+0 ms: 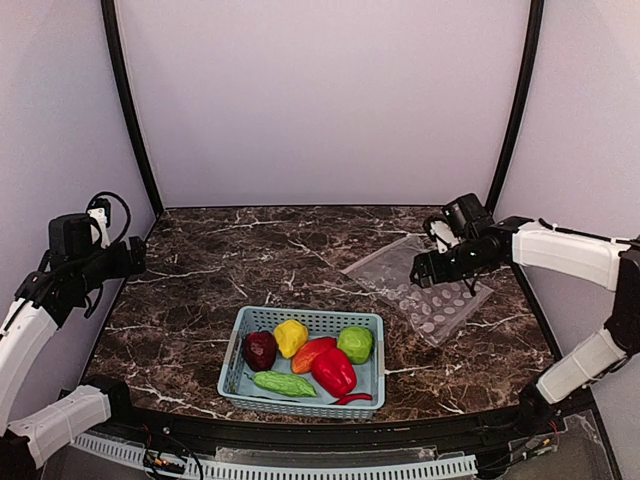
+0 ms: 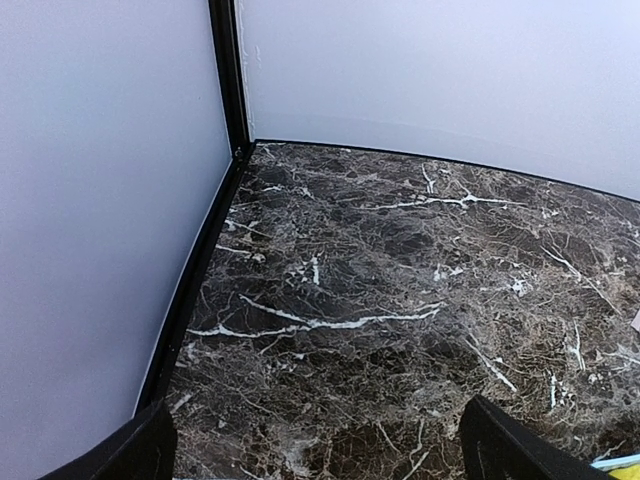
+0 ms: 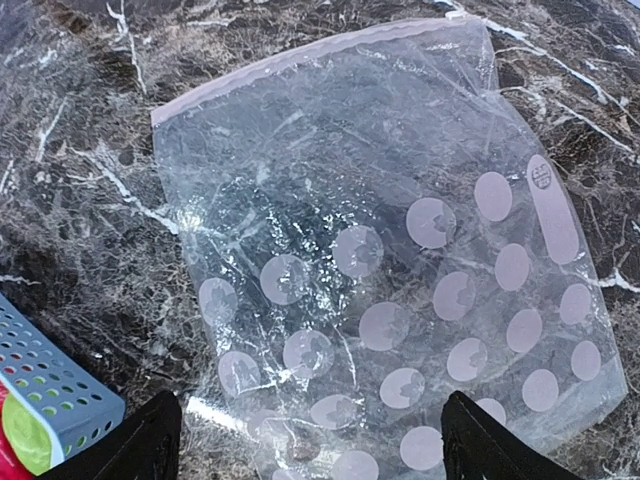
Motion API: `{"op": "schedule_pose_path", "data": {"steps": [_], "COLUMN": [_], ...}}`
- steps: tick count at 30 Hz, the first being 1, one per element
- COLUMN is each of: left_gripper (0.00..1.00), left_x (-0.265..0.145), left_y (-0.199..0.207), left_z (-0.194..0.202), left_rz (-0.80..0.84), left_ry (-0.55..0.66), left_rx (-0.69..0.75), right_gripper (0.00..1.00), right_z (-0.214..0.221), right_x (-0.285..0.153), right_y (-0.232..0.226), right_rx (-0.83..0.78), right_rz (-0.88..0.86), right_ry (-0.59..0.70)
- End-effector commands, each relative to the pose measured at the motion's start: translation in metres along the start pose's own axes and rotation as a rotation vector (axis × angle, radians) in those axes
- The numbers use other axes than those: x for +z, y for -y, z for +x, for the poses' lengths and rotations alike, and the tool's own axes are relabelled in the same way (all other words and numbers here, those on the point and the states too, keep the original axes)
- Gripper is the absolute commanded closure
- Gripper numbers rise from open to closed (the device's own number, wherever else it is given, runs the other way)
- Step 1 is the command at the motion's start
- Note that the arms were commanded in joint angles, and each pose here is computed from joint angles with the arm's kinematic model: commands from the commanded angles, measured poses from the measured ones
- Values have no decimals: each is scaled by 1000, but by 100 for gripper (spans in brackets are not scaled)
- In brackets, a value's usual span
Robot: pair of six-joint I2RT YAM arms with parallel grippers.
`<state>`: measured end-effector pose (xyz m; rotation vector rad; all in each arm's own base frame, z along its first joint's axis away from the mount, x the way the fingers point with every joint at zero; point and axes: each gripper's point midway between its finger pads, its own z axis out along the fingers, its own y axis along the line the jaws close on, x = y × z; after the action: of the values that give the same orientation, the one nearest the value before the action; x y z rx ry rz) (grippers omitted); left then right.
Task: Place the food in the zip-top bag and seal the zipper
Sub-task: Pick up the zipper food storage bag from the center of the board.
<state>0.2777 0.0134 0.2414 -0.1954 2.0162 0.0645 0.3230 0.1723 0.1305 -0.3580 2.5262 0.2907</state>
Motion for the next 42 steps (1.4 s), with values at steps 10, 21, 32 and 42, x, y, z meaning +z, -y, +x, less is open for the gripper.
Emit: {"op": "schedule_pose_path", "data": {"steps": [10,21,32,42], "left_gripper": [0,0,0,0], "left_x": [5,8,9,11], "left_y": [0,3,3,9], "left_z": [7,9,11,15], "left_rz": [1,17,16,46], "left_ry": [-24,-37,-43,-59], "left_rx": [18,22,25,36], "right_gripper": [13,17,36,87], "right_z": [11,32,41,41], "right_x": [58,81,94,96], "right_y": [-35,-31,-26,-29], "right_rx": [-171,-191,-183,-163], "right_rz": [31,104,141,122], "right_ry": [-98,-153,-189,-177]}}
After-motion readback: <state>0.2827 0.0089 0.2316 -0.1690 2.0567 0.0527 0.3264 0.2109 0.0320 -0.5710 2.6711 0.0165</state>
